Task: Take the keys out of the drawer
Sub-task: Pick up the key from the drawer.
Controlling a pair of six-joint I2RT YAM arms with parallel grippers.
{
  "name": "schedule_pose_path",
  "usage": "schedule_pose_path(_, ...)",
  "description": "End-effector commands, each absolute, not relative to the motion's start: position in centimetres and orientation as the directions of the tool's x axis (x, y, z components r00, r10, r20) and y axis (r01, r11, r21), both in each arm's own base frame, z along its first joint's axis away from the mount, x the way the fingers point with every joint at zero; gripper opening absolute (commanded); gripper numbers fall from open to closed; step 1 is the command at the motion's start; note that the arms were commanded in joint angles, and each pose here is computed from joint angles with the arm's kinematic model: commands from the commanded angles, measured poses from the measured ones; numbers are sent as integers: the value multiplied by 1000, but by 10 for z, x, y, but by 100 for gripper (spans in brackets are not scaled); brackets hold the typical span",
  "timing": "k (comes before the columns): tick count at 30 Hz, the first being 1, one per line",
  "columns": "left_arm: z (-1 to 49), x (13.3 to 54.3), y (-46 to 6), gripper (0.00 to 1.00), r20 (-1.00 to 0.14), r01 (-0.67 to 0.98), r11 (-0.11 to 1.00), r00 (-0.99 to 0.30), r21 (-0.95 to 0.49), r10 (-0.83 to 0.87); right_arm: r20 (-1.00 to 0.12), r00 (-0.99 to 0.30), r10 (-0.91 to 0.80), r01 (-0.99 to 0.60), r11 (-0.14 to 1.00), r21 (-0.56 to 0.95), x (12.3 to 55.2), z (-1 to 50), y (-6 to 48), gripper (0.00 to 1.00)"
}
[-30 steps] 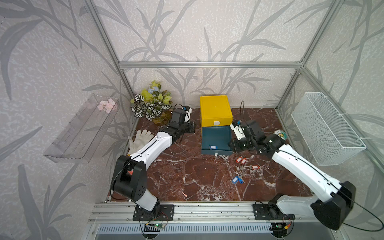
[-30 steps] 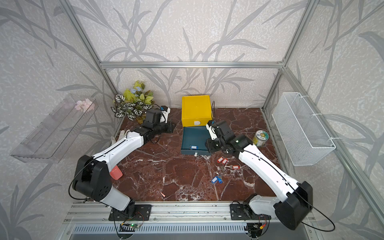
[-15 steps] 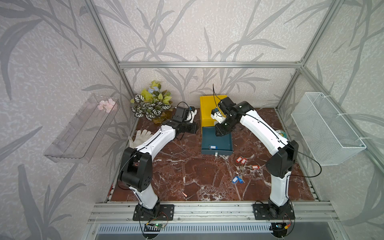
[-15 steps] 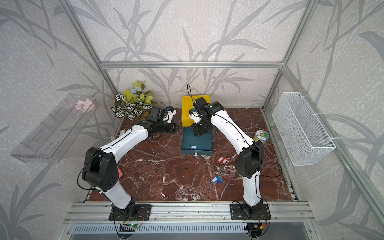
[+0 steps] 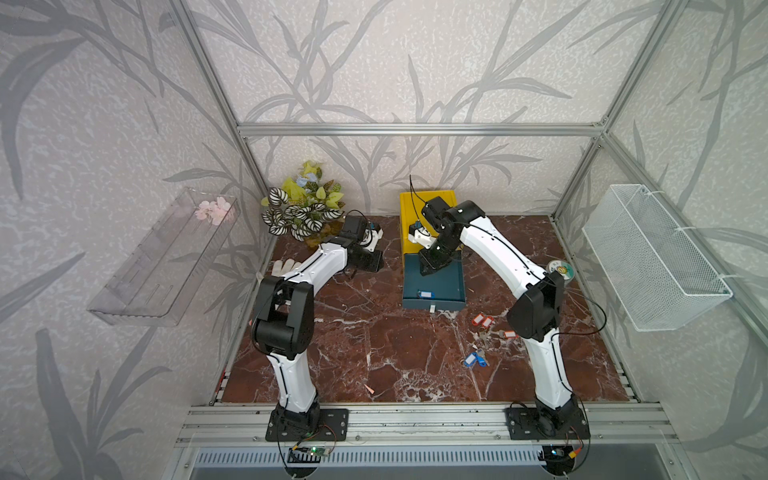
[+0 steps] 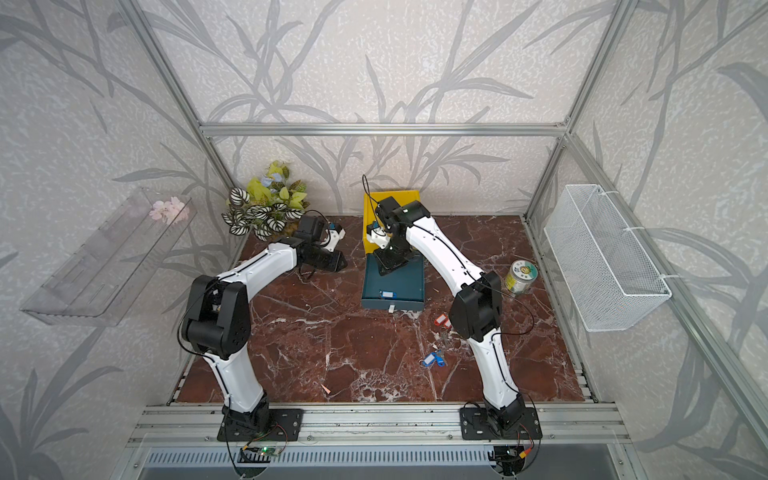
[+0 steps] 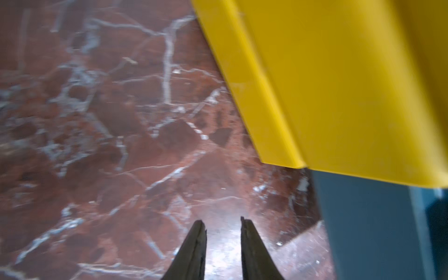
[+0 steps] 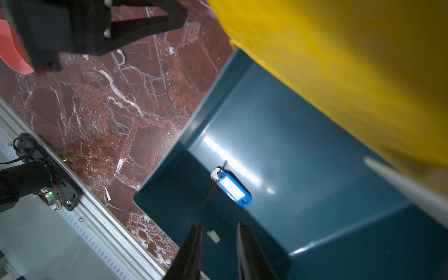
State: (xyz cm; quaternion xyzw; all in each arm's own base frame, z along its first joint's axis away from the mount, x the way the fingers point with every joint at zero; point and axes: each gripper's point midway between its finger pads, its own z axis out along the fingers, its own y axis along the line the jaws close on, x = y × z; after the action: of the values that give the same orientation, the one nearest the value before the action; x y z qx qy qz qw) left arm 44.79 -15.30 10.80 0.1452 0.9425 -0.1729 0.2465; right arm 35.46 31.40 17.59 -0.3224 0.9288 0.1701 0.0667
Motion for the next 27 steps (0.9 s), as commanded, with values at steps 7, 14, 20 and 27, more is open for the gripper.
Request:
schedule_pose_path(7, 132, 460, -140, 29, -545, 341, 904, -824, -259, 155, -227, -770, -596, -637, 732, 240, 337, 152, 344, 28)
schedule_pose_path(14, 145, 470, -135, 28, -575, 312, 910, -811, -274, 106, -229, -794, -564, -604, 776, 182, 333, 138, 334, 28)
schedule_pose_path(20, 160, 473, -136, 29, -605, 306, 910, -793, -280, 81, -267, -812, -520, -569, 807, 159, 332, 138, 323, 28)
schedule_pose_path(27, 160, 471, -140, 29, -603, 320, 903, -793, -286, 89, -294, -805, -515, -571, 807, 150, 346, 141, 330, 29)
